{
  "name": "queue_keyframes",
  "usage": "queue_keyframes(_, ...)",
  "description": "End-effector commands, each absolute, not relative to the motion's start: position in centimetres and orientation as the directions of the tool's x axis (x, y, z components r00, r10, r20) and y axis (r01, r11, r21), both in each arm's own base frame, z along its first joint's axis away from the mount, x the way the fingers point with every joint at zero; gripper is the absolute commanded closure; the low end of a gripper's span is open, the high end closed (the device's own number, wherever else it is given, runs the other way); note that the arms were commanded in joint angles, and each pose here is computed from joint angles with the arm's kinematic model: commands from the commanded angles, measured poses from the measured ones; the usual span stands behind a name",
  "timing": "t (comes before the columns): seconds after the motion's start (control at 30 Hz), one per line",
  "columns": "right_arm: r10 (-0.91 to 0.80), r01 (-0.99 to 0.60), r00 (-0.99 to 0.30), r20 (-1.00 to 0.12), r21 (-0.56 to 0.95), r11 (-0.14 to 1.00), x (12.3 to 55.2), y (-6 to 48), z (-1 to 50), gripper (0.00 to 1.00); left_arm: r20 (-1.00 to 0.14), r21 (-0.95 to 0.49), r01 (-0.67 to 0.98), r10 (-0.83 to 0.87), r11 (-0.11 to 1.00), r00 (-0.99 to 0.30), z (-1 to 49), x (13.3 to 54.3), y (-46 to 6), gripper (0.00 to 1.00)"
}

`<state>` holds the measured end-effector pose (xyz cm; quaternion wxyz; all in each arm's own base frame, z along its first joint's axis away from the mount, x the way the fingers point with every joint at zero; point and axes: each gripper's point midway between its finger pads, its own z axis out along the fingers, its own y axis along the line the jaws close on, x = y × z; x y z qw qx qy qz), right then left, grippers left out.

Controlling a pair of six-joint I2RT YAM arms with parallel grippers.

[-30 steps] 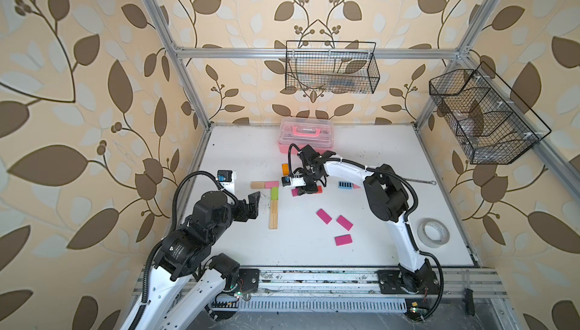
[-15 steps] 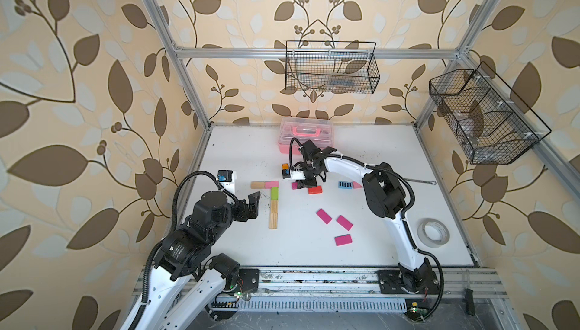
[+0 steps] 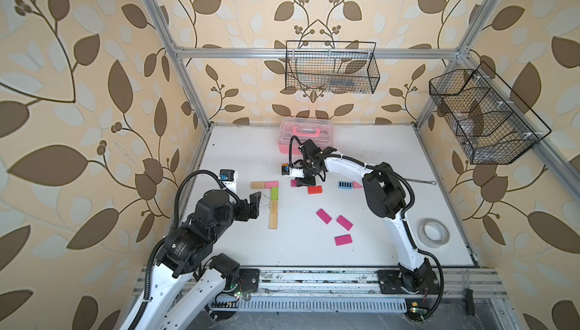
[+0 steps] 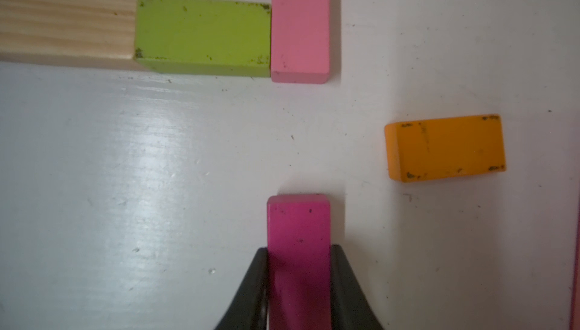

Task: Assemble the number 7 with building blocks
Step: Move the building block to the center of the board.

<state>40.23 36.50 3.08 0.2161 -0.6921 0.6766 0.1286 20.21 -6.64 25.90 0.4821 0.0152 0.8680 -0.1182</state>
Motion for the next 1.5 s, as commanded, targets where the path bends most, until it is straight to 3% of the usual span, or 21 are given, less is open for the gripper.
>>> queue_keyframes(0.0, -0.88, -0.995, 0.025, -0.474, -0.099, 0.025, 40.1, 36.5, 2.2, 0.75, -0.855, -0.18, 0.142, -0.084, 0.973, -0.511, 26.3, 20.5, -6.6, 0.01)
queue_keyframes(0.43, -0.868, -0.993, 0.04, -0.496, -0.119, 0.023, 40.2, 36.2, 4.3, 0.59, -0.857, -0.175, 0.148, -0.077, 0.973, -0.51, 26.3, 20.6, -6.7, 0.01)
queue_keyframes(0.67, -0.865, -0.994, 0.031, -0.5, -0.11, 0.028, 39.5, 32.9, 5.8, 0.55, -0.857, -0.17, 0.149, -0.072, 0.974, -0.511, 26.3, 20.7, -6.7, 0.01)
queue_keyframes(0.9, -0.871, -0.995, 0.034, -0.491, -0.095, 0.015, 37.7, 29.6, 5.9, 0.53, -0.858, -0.17, 0.151, -0.071, 0.974, -0.509, 26.3, 20.7, -6.7, 0.01)
queue_keyframes(1.2, -0.899, -0.995, 0.03, -0.436, -0.1, 0.015, 37.8, 29.4, 4.1, 0.53, -0.85, -0.196, 0.189, -0.07, 0.962, -0.521, 26.1, 20.5, -7.6, 0.01)
queue_keyframes(1.47, -0.929, -0.998, 0.035, -0.37, -0.065, -0.011, 37.2, 29.1, 2.8, 0.53, -0.823, -0.266, 0.376, -0.006, 0.888, -0.568, 25.7, 19.8, -11.5, 0.01)
